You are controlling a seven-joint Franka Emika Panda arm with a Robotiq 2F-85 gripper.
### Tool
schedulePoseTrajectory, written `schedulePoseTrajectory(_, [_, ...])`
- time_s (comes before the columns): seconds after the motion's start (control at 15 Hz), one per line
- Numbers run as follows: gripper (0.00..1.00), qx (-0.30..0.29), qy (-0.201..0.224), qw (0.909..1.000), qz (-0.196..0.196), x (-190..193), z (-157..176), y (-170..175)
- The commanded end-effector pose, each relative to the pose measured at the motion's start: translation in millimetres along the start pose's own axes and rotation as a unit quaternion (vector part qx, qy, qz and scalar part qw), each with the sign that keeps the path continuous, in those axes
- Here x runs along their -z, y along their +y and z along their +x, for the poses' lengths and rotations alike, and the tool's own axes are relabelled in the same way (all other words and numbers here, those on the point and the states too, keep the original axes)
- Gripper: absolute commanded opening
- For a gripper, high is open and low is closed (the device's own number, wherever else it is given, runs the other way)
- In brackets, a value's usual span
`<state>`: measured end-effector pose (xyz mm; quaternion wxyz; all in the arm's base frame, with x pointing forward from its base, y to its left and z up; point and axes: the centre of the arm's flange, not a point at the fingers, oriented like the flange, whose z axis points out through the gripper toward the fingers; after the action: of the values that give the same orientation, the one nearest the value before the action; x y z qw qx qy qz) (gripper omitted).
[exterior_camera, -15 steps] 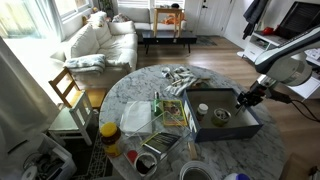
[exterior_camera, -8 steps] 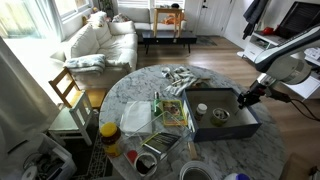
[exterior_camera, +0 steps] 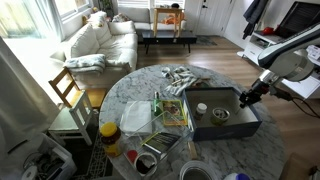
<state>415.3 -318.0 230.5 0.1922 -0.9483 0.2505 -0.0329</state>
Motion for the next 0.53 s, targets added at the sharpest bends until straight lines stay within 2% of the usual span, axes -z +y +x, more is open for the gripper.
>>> schedulePoseTrajectory(0.0, [0.02, 0.023, 0.005, 0.9987, 0.045, 13, 1, 10])
schedulePoseTrajectory(0.47, [0.02, 0.055, 0.002, 0.9915, 0.118, 21, -3, 20])
